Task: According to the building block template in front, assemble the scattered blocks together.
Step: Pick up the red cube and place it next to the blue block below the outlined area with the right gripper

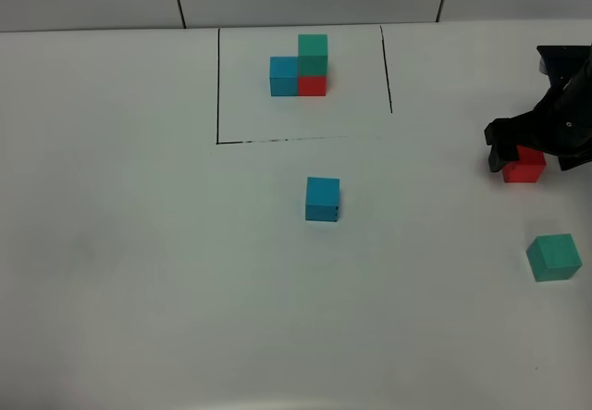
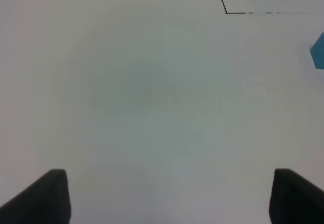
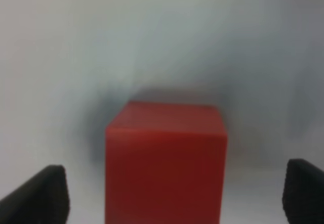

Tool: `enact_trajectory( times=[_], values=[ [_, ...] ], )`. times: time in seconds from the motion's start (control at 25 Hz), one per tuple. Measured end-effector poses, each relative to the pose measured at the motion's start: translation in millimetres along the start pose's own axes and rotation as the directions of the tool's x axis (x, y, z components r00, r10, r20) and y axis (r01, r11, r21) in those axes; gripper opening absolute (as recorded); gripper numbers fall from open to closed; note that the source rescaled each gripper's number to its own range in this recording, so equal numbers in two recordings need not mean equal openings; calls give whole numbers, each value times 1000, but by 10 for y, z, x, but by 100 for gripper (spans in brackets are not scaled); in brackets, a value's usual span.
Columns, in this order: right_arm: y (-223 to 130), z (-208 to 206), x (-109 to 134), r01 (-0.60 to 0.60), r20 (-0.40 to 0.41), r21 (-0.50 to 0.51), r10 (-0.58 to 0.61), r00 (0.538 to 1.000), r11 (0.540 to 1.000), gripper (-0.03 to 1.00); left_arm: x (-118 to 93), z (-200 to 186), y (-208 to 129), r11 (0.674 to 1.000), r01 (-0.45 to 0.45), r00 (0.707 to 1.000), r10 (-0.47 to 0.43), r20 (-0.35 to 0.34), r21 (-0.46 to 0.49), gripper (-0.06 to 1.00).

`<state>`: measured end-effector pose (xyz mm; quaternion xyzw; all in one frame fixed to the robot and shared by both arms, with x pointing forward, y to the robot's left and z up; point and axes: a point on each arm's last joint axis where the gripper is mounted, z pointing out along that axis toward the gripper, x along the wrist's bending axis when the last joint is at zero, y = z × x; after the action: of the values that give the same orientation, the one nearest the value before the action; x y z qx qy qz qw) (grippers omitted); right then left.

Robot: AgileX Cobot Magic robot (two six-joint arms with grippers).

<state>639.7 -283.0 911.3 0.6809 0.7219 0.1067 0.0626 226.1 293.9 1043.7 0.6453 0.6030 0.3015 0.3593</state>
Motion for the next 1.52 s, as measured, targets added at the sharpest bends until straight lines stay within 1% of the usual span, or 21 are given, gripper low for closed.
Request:
enact_trajectory(
  times=[0.16, 0.28, 0.44, 0.48, 0.56, 0.6, 0.64, 0.68, 0.84, 0.92, 0.96, 1.04, 1.08, 1.16, 1.2, 1.36, 1.52],
  values=[
    [-1, 8, -3, 3, 3, 1, -3, 1000, 1000, 69, 0, 0, 0, 1000, 0, 1000, 0, 0, 0, 89],
    [-6, 43, -6, 4, 4, 7, -4, 1000, 1000, 62, 0, 0, 0, 1000, 0, 1000, 0, 0, 0, 89],
    [-4, 79, -9, 3, 5, 5, -3, 1000, 1000, 49, 0, 0, 0, 1000, 0, 1000, 0, 0, 0, 89],
    [-1, 79, -10, 3, 5, 2, -3, 1000, 1000, 44, 0, 0, 0, 1000, 0, 1000, 0, 0, 0, 89],
    [0, 79, -10, 0, 5, 1, 0, 1000, 1000, 31, 0, 0, 0, 1000, 0, 1000, 0, 0, 0, 89],
    [-1, 79, -9, -4, 4, 2, 4, 1000, 1000, 20, 0, 0, 0, 1000, 0, 1000, 0, 0, 0, 89],
    [-1, 79, -8, -5, 4, 1, 5, 1000, 1000, 8, 0, 0, 0, 1000, 0, 1000, 0, 0, 0, 89],
    [1, 77, -8, -5, 4, 1, 5, 1000, 1000, 1, 0, 0, 0, 1000, 0, 1000, 0, 0, 0, 89],
    [17, 55, -2, 22, 1, 12, -22, 1000, 1000, 2, 0, 0, 0, 1000, 0, 1000, 0, 0, 0, 89],
    [77, -12, 55, 90, -2, 23, -90, 996, 996, 2, 0, 0, 0, 1000, 0, 1000, 0, 0, 0, 89],
    [99, -48, 107, 148, -5, 37, -148, 989, 988, 2, 0, 0, 0, 1000, 0, 1000, 0, 0, 0, 89],
    [150, -150, 291, 299, -6, 47, -299, 954, 953, 2, 0, 0, 0, 1000, 0, 1000, 0, 0, 0, 89],
    [154, -185, 385, 382, -4, 56, -383, 924, 922, 2, 0, 0, 0, 1000, 0, 1000, 0, 0, 0, 89],
    [109, -205, 625, 528, -13, 86, -529, 848, 845, 2, 0, 0, 0, 1000, 0, 1000, 0, 0, 0, 89],
    [77, -204, 736, 573, -29, 97, -573, 819, 814, 2, 0, 0, 0, 1000, 0, 1000, 0, 0, 0, 89],
    [-22, -208, 1015, 708, -70, 130, -706, 705, 694, 2, 0, 0, 0, 1000, 0, 1000, 0, 0, 0, 89],
    [-132, -215, 1336, 826, -105, 129, -821, 561, 548, 2, 0, 0, 0, 1000, 0, 1000, 0, 0, 0, 89]
  ],
)
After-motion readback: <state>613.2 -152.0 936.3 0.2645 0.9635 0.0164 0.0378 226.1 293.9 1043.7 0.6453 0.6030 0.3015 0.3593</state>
